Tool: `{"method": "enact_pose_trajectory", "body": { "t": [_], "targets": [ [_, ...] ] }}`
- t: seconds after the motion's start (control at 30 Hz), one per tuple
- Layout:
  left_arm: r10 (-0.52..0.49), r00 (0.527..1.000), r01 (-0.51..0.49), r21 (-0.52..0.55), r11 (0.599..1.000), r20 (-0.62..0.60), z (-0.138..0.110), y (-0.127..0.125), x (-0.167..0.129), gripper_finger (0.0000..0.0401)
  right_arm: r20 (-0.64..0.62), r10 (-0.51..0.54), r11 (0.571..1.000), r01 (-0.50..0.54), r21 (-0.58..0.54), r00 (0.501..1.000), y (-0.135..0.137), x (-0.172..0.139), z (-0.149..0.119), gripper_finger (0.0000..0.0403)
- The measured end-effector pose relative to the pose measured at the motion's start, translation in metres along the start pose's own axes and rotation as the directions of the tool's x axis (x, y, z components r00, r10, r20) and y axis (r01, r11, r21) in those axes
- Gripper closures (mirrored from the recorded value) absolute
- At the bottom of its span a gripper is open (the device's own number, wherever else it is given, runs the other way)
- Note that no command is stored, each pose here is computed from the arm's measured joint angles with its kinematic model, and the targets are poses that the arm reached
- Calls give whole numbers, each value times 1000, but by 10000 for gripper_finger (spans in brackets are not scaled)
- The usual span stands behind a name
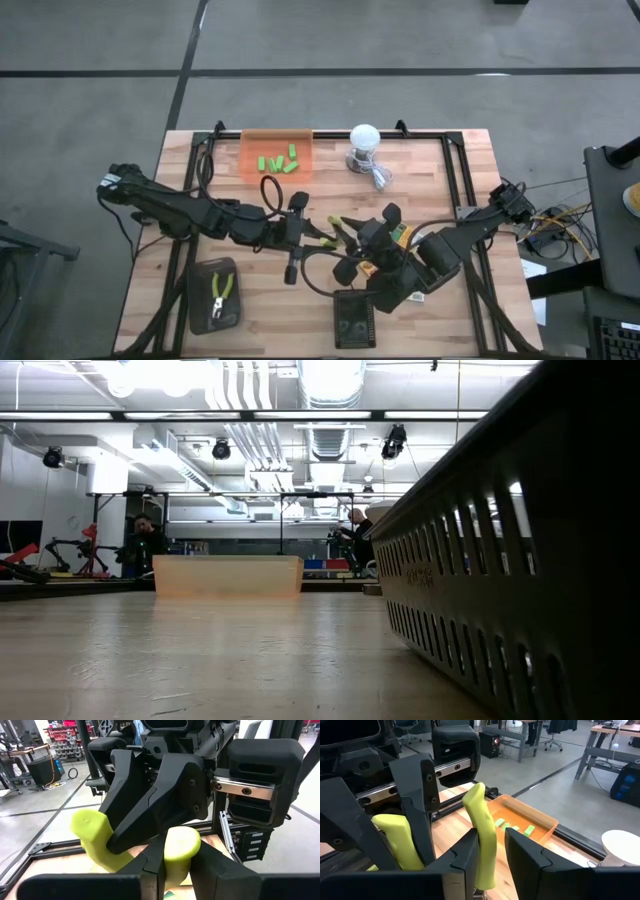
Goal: Pick & Place School Supplies
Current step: Put the green hole puncher into the left black bin
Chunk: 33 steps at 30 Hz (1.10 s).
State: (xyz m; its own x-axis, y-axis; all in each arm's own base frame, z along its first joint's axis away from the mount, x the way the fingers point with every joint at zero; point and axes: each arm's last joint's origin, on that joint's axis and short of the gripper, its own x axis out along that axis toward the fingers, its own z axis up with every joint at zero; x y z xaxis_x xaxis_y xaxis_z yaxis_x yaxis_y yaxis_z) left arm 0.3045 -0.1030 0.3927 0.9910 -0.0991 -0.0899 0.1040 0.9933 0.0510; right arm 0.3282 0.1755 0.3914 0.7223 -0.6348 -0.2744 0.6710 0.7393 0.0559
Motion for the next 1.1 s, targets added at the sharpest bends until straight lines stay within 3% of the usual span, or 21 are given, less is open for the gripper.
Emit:
{"method": "enact_pose_trajectory", "body": {
  "t": [0.63, 1.1],
  "targets": [
    [-3, 1000, 3, 0, 1000, 1, 0, 0, 0, 341, 0, -1, 1000, 1, 0, 1000, 0, 0, 0, 196],
    [-4, 1000, 4, 1, 1000, 3, 0, 0, 0, 342, 1, 5, 1000, -5, 0, 1000, -1, -2, 2, 155]
  ]
}}
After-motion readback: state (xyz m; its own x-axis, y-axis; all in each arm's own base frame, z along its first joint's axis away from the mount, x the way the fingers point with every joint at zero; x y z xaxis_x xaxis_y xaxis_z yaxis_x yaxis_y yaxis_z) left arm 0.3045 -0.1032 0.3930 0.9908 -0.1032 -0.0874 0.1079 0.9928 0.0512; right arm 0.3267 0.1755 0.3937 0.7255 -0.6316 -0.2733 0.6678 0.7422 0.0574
